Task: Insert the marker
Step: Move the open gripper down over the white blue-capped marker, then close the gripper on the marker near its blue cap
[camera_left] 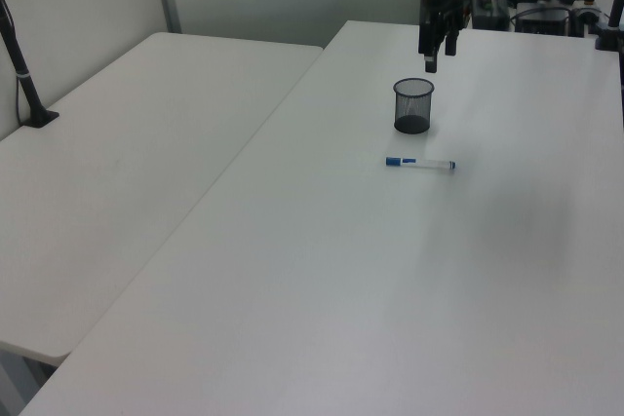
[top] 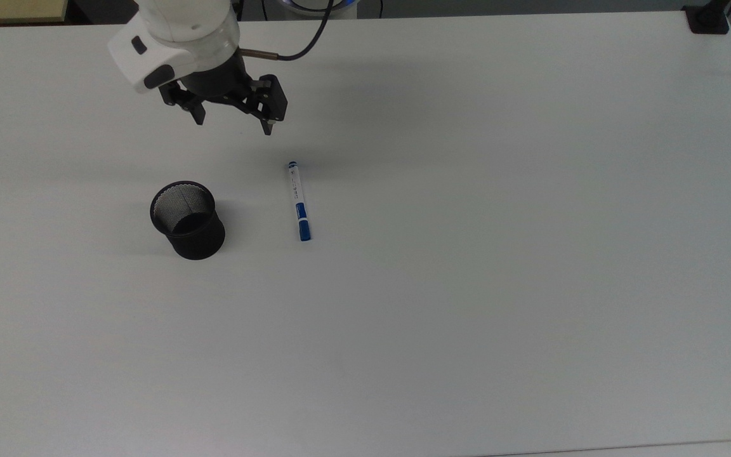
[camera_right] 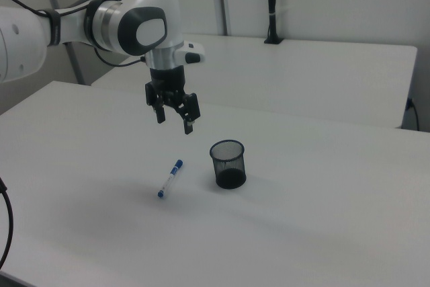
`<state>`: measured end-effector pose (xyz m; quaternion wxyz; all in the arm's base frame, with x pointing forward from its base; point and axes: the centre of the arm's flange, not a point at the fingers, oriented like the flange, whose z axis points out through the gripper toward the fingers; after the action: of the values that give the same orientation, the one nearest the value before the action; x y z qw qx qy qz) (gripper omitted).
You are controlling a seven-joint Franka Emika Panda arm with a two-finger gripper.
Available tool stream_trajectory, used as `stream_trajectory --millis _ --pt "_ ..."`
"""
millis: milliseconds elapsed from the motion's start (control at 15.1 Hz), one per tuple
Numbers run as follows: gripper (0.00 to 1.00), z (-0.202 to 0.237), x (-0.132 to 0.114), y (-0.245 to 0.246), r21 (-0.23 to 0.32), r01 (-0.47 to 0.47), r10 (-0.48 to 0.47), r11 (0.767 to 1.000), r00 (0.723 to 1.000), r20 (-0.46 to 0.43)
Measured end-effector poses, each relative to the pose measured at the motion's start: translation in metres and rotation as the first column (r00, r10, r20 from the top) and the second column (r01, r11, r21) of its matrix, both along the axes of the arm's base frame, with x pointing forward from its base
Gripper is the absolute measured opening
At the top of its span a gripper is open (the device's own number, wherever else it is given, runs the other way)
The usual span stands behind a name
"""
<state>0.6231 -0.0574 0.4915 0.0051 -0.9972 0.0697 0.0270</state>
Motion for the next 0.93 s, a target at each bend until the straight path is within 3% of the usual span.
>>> stream_trajectory --millis 266,531,664,863,930 --pt "1.0 -0.014 0.004 0.022 0.0 -0.036 0.036 0.999 0.999 -0.022" --pt "0.95 -0.075 0.024 0.031 -0.029 -0.062 0.06 0.998 0.996 -0.06" --pt "0.79 -0.109 0.033 0.033 -0.057 -0.081 0.077 0.995 0.995 -0.07" --pt "0.66 -0.142 0.042 0.061 -0.085 -0.149 0.143 0.985 0.987 -0.076" --pt "0.54 -0.152 0.044 0.073 -0.089 -0.175 0.168 0.98 0.982 -0.08"
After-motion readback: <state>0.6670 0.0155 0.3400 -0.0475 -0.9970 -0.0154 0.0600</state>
